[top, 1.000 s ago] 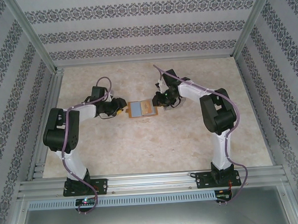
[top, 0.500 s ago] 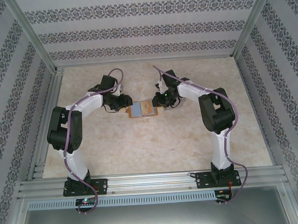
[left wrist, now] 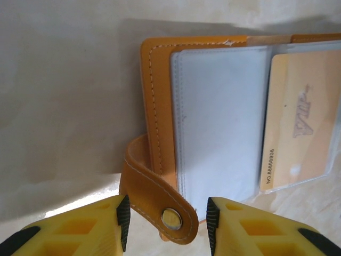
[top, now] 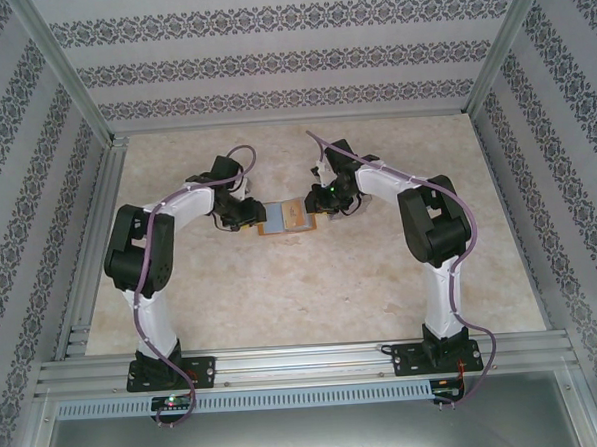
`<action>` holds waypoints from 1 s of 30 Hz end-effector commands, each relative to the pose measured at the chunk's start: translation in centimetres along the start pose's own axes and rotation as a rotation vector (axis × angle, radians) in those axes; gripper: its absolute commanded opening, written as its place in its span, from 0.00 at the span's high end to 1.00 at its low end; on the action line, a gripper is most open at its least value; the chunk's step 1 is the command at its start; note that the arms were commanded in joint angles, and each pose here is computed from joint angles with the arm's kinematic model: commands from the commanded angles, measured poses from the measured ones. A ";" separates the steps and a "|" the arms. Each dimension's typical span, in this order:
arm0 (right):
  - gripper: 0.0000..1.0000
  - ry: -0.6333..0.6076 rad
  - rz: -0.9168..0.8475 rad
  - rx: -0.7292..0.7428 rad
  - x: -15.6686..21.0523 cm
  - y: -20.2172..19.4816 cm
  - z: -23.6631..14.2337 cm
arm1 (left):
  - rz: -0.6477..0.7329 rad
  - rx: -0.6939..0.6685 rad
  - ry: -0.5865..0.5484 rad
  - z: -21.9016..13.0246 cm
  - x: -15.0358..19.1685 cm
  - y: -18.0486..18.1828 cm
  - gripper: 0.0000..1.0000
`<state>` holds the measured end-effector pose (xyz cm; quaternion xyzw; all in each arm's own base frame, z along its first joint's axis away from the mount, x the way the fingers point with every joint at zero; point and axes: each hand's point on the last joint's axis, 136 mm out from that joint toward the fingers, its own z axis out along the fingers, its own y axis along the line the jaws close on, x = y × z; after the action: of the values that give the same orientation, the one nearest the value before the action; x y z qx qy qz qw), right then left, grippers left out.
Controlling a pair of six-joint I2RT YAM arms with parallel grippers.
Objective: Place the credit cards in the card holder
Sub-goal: Close the card holder at the center of the table.
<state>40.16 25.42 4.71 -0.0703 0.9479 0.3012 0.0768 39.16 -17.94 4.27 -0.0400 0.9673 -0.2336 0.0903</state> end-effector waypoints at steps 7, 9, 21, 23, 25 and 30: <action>0.74 -0.001 -0.004 -0.023 -0.2 0.3 0.1 | 0.046 -0.010 0.004 -0.4 -0.3 -1.0 0.88; 0.75 -0.002 -0.004 -0.021 -0.2 0.2 0.1 | 0.047 -0.009 0.000 -0.6 -0.3 -1.1 0.94; 0.74 -0.019 -0.011 0.026 -0.3 -0.4 -0.5 | 0.070 -0.016 -0.071 -4.0 -1.2 -2.1 1.00; 0.74 -0.014 -0.008 0.020 -0.2 -0.3 -0.4 | 0.070 -0.021 -0.084 -4.6 -1.3 -2.2 1.00; 0.72 -0.012 -0.002 0.016 -0.1 -0.3 -0.2 | 0.068 -0.034 -0.099 -5.2 -1.4 -2.1 1.00; 0.68 -0.009 0.005 0.010 -0.1 -0.3 -0.1 | 0.031 -0.052 -0.144 -6.9 -1.9 -1.3 1.00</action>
<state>40.27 25.25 4.60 -0.0678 0.9496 0.2959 0.0786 39.88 -17.09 9.45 -0.0286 0.9647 -0.2157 0.1487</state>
